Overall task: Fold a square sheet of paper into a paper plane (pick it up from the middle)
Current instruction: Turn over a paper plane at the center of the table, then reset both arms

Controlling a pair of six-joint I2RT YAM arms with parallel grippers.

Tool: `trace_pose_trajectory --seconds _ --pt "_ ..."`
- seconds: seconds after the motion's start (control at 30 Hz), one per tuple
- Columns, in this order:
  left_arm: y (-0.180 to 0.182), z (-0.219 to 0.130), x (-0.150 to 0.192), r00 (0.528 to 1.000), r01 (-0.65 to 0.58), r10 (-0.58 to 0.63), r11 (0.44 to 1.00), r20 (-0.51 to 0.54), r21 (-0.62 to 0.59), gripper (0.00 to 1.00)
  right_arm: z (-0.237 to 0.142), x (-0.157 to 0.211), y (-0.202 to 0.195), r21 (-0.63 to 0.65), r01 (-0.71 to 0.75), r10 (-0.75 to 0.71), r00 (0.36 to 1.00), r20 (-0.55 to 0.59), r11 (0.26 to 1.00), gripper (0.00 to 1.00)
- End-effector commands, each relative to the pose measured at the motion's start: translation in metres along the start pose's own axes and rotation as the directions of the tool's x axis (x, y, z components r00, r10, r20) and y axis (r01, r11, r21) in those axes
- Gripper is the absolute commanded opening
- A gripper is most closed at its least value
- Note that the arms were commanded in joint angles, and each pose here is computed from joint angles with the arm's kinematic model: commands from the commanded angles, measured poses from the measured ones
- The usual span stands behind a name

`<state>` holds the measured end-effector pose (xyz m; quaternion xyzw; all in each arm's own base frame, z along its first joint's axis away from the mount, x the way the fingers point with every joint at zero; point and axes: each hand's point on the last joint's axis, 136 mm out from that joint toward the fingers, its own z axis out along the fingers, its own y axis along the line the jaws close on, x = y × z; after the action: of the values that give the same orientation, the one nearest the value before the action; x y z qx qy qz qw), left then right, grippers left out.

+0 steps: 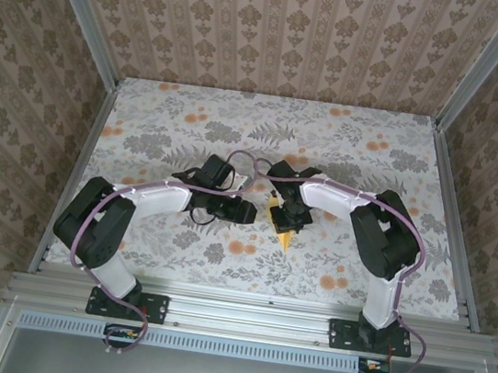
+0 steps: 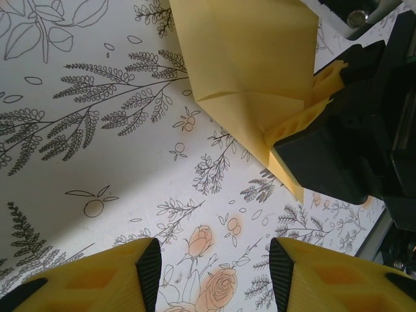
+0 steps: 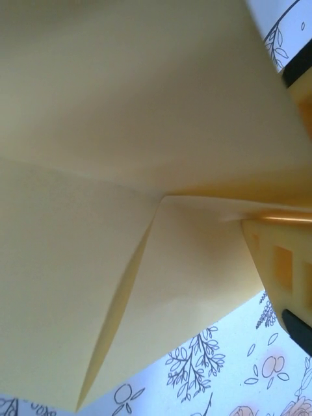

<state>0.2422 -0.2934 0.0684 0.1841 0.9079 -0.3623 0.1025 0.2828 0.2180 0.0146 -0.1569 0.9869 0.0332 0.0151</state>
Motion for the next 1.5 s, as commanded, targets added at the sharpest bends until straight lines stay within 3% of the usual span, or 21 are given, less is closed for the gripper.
trace_pose_trajectory --seconds 0.0,0.23,0.43,0.67,0.8,0.97,1.1,1.27,1.37,1.4,1.47 --pt "-0.007 -0.007 0.000 0.999 -0.036 0.036 0.999 -0.001 0.017 0.50 0.006 -0.007 0.002 0.049 0.005 -0.006 1.000 0.016 0.999 0.23" --pt "-0.008 -0.010 -0.001 0.999 -0.049 0.049 0.999 0.008 0.016 0.52 0.004 -0.005 0.011 0.020 0.018 -0.019 0.999 0.031 1.000 0.26" --pt "-0.014 -0.021 -0.006 0.995 -0.093 0.093 0.996 0.032 -0.001 0.54 -0.031 -0.011 0.016 -0.033 0.015 -0.011 0.993 0.117 0.999 0.29" --pt "-0.004 -0.044 -0.020 0.980 -0.188 0.196 0.969 0.038 -0.159 0.58 -0.081 -0.012 0.022 -0.154 0.057 -0.025 0.978 0.207 0.986 0.42" --pt "0.005 -0.064 -0.036 0.963 -0.222 0.254 0.935 0.085 -0.276 0.70 -0.096 -0.011 0.011 -0.151 0.076 -0.037 0.969 0.244 0.986 0.45" --pt "0.030 -0.100 -0.055 0.929 -0.238 0.341 0.850 0.146 -0.471 0.88 -0.119 -0.021 -0.008 -0.149 0.104 -0.044 0.931 0.361 0.983 0.50" --pt "0.064 -0.135 -0.066 0.912 -0.153 0.345 0.789 0.223 -0.595 1.00 -0.136 -0.033 -0.033 -0.151 0.090 -0.002 0.864 0.504 0.984 0.58" --pt "0.123 -0.184 -0.068 0.884 0.028 0.342 0.642 0.319 -0.766 1.00 -0.146 -0.043 -0.082 -0.131 -0.003 0.090 0.740 0.666 0.991 0.64" --pt "0.157 -0.212 -0.059 0.867 0.140 0.339 0.537 0.365 -0.832 1.00 -0.145 -0.040 -0.122 -0.074 -0.110 0.129 0.673 0.729 0.991 0.82" --pt "0.168 -0.220 -0.056 0.861 0.173 0.336 0.511 0.381 -0.842 1.00 -0.145 -0.039 -0.135 -0.055 -0.143 0.135 0.646 0.751 0.988 0.84" --pt "0.186 -0.227 -0.052 0.849 0.217 0.324 0.508 0.418 -0.834 1.00 -0.143 -0.035 -0.160 -0.019 -0.230 0.156 0.593 0.790 0.973 0.98"
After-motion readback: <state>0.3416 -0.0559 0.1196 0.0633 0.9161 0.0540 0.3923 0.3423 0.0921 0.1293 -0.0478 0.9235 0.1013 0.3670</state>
